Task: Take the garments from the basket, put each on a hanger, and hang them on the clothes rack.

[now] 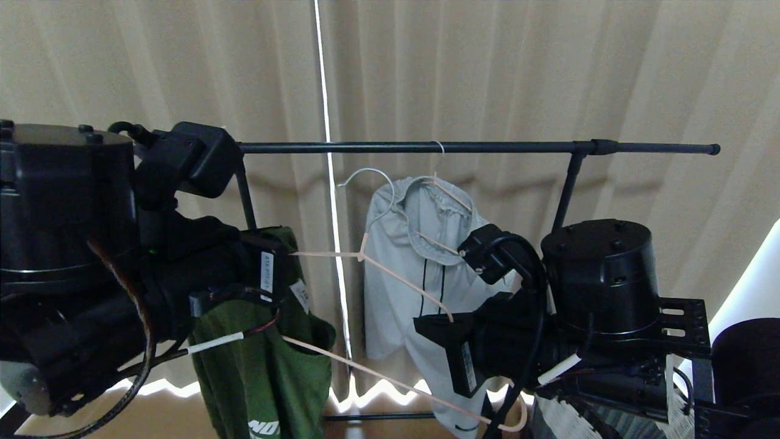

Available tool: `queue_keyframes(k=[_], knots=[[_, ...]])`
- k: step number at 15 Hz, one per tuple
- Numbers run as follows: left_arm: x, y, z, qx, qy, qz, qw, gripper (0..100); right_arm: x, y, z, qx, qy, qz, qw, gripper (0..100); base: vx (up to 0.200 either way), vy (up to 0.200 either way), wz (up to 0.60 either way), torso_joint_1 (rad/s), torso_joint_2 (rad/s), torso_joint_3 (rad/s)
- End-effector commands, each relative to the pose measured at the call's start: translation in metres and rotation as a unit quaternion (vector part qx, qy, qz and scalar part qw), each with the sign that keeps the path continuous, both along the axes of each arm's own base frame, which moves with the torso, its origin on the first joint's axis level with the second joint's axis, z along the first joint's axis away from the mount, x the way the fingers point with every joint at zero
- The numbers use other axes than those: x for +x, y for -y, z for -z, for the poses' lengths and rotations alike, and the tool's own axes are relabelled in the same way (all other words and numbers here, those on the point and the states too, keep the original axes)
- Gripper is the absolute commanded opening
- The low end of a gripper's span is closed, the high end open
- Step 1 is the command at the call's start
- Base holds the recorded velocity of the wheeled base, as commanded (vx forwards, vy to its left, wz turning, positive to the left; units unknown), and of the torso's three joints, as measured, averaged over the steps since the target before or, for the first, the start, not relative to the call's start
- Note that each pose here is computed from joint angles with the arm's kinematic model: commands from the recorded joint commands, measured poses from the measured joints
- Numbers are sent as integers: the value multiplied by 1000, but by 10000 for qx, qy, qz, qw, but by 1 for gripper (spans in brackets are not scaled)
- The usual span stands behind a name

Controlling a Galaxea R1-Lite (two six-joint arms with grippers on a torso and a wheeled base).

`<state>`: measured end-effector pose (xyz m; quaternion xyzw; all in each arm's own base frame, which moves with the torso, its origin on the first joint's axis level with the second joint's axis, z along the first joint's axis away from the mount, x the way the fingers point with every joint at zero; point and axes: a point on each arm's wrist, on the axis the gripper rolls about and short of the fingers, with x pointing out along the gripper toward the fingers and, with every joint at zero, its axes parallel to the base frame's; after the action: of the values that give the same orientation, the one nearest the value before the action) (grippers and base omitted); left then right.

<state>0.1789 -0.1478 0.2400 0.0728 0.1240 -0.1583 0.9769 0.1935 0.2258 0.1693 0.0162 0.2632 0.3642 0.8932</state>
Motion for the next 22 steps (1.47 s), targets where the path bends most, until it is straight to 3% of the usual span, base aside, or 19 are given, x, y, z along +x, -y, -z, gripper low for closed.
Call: queue_keyframes(k=[1, 2, 4, 11, 12, 15, 17, 22], knots=[[-9, 9, -1, -99, -42, 588, 9982, 0, 0, 0, 0, 2, 5, -3, 10000, 0, 0, 0, 0, 0, 0, 0], [-12, 11, -2, -209, -121, 1136, 9932, 0, -1, 0, -1, 13, 15, -3, 10000, 0, 0, 0, 0, 0, 0, 0], [-15, 13, -4, -356, -202, 1761, 9835, 0, -1, 0, -2, 33, 27, -17, 10000, 0, 0, 0, 0, 0, 0, 0], [-18, 11, 3, -341, -247, 1896, 9810, 0, -2, 2, -5, 66, 59, -10, 10000, 0, 0, 0, 0, 0, 0, 0], [-18, 10, 2, -390, -161, 1894, 9810, 100, -3, 2, -5, 70, 54, -7, 10000, 0, 0, 0, 0, 0, 0, 0], [-20, 2, 1, -240, 57, 1864, 9822, 100, -6, 7, -10, 132, 112, 15, 9998, 0, 0, 0, 0, 0, 0, 0], [-23, -11, 5, 39, 189, 1768, 9841, 100, -9, 17, -21, 244, 228, 85, 9994, 0, 0, 0, 0, 0, 0, 0], [-29, -20, 4, 129, 311, 1734, 9843, 100, -12, 29, -27, 310, 292, 185, 9989, 0, 0, 0, 0, 0, 0, 0]])
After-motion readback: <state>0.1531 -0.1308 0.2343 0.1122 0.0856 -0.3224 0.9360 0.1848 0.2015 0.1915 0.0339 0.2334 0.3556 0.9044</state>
